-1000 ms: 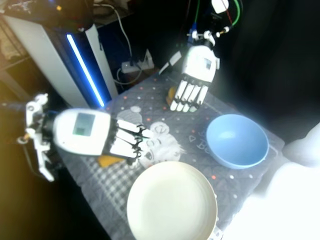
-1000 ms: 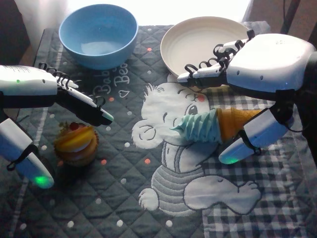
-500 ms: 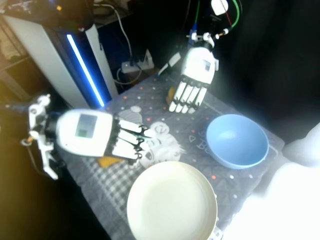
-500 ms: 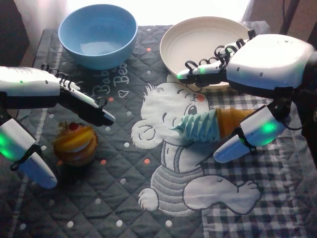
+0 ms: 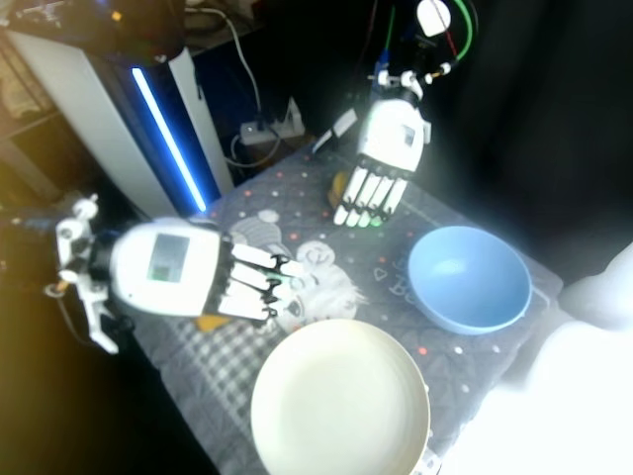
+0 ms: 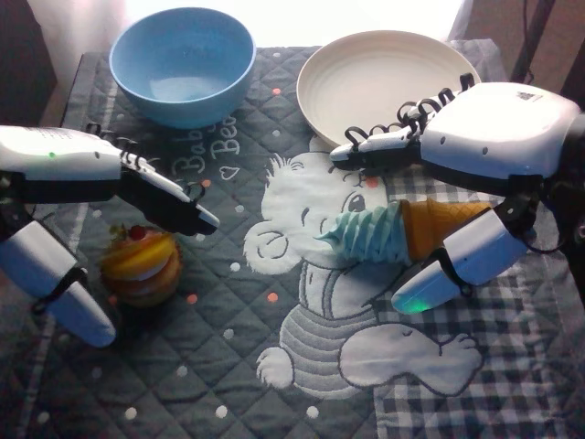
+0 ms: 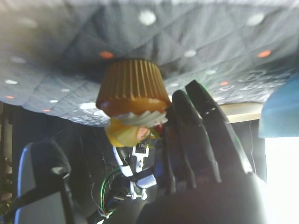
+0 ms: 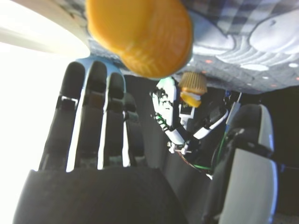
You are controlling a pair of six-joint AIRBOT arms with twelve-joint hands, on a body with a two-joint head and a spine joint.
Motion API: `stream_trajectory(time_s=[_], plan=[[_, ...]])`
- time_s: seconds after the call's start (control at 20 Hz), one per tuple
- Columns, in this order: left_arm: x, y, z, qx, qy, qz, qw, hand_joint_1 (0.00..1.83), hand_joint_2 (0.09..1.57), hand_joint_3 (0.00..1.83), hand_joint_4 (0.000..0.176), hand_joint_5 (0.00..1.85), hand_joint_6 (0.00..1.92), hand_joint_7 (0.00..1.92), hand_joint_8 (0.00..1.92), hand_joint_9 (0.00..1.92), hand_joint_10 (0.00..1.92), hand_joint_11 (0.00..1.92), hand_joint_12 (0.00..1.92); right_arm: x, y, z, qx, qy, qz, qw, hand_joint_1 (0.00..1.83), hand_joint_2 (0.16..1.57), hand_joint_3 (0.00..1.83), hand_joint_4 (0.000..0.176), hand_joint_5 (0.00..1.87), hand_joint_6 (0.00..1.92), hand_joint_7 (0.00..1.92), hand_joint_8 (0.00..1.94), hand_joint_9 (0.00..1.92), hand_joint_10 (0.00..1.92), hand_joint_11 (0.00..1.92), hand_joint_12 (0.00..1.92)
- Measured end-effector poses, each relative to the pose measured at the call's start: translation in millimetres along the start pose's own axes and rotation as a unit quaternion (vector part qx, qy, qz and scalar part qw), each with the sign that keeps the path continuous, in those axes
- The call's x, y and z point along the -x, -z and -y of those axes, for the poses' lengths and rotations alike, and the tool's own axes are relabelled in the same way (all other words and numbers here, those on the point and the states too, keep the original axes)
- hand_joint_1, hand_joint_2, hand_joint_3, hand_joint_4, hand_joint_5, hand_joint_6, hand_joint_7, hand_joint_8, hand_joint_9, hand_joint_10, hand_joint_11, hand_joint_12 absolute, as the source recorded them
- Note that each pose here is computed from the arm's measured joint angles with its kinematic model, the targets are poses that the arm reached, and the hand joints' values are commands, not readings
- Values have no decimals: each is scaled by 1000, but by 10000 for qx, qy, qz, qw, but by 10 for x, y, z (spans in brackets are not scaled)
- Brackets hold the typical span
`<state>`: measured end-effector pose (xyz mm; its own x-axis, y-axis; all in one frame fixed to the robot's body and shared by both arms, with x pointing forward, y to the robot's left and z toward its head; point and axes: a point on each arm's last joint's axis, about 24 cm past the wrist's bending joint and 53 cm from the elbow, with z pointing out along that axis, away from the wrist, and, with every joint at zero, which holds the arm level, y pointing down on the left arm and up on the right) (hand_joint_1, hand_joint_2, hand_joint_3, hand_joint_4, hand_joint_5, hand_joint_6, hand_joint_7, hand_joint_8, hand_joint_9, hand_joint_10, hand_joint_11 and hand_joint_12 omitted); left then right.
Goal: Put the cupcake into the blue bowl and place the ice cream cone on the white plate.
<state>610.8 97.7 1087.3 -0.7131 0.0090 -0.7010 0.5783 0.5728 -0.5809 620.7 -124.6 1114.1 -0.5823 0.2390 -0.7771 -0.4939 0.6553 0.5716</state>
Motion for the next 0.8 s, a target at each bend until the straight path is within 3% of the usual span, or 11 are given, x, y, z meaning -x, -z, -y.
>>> stream_trajectory(time_s=[0.4,0.7,0.8], plan=[[-28,2,-17,20,6,-30,10000,762,713,0,0,454,5,603,4,669,4,337,887,-127,-2,194,-220,-241,-82,9994,585,737,2,0,310,1,589,1,666,0,311,1226],[-42,-25,2,-9,13,-44,10000,724,715,0,29,421,0,571,0,653,0,325,921,-158,-10,238,-259,-283,-101,9992,610,778,8,0,335,6,603,6,707,14,339,1206],[-53,-47,14,-30,13,-57,10000,735,713,0,26,425,1,571,0,654,1,318,916,-160,-11,240,-262,-281,-103,9992,631,778,5,0,347,8,623,12,722,18,349,1212]])
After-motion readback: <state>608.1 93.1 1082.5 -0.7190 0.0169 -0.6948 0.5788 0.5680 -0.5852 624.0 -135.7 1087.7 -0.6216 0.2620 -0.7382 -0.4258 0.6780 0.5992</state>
